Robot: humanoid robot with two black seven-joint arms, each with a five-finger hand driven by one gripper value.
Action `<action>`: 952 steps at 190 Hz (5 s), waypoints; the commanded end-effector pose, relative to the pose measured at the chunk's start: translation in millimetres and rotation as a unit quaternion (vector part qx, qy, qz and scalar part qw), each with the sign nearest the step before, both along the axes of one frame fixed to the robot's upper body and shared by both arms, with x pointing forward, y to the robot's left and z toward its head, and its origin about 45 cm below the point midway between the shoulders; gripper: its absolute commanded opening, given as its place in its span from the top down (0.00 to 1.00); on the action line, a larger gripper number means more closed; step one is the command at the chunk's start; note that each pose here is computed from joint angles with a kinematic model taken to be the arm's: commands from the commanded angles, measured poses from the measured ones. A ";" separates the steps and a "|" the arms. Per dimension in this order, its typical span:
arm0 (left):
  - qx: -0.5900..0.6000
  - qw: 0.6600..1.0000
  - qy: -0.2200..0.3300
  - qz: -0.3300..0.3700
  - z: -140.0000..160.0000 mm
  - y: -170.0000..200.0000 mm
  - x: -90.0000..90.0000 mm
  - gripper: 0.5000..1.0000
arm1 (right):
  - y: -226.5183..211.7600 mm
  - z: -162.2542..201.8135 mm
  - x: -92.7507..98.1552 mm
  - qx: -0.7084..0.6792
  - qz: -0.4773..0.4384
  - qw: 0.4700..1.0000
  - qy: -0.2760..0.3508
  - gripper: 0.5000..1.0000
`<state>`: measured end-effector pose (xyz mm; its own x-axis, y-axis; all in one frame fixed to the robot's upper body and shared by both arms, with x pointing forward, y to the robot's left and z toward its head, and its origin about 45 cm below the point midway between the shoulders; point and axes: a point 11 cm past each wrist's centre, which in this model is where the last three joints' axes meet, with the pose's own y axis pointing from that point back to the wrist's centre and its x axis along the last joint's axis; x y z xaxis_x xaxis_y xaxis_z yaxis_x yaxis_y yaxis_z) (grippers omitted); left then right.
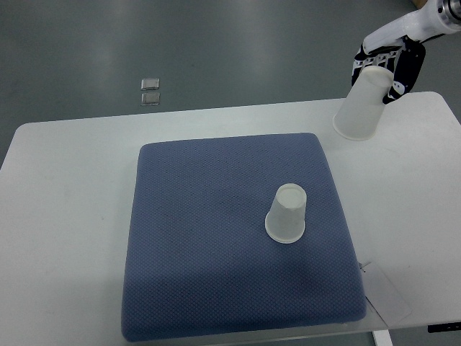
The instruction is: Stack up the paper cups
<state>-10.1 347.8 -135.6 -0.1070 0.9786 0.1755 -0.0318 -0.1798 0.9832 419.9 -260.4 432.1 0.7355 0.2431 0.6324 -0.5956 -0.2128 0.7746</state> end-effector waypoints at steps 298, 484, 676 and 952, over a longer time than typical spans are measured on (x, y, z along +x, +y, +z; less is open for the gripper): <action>0.000 1.000 0.000 0.000 0.0 0.0 -0.1 0.00 | 93.7 -16.2 -54.1 0.074 0.131 0.988 0.018 0.62; 0.000 1.000 0.000 0.000 0.0 0.0 -0.1 0.00 | 102.4 -30.4 -63.7 -0.009 0.152 0.988 0.027 0.62; 0.000 1.000 0.000 0.000 0.0 0.0 -0.1 0.00 | 105.2 -44.5 -62.7 0.004 0.131 0.991 0.034 0.62; 0.000 1.000 -0.001 0.000 0.0 0.0 0.8 0.00 | 106.3 -63.4 -63.8 0.020 0.122 0.991 0.046 0.59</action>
<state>-10.0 347.8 -135.6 -0.1070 0.9787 0.1755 -0.0321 -0.1798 0.9832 356.3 -154.0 368.9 0.7126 0.3952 0.5797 -0.4514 -0.3743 0.8100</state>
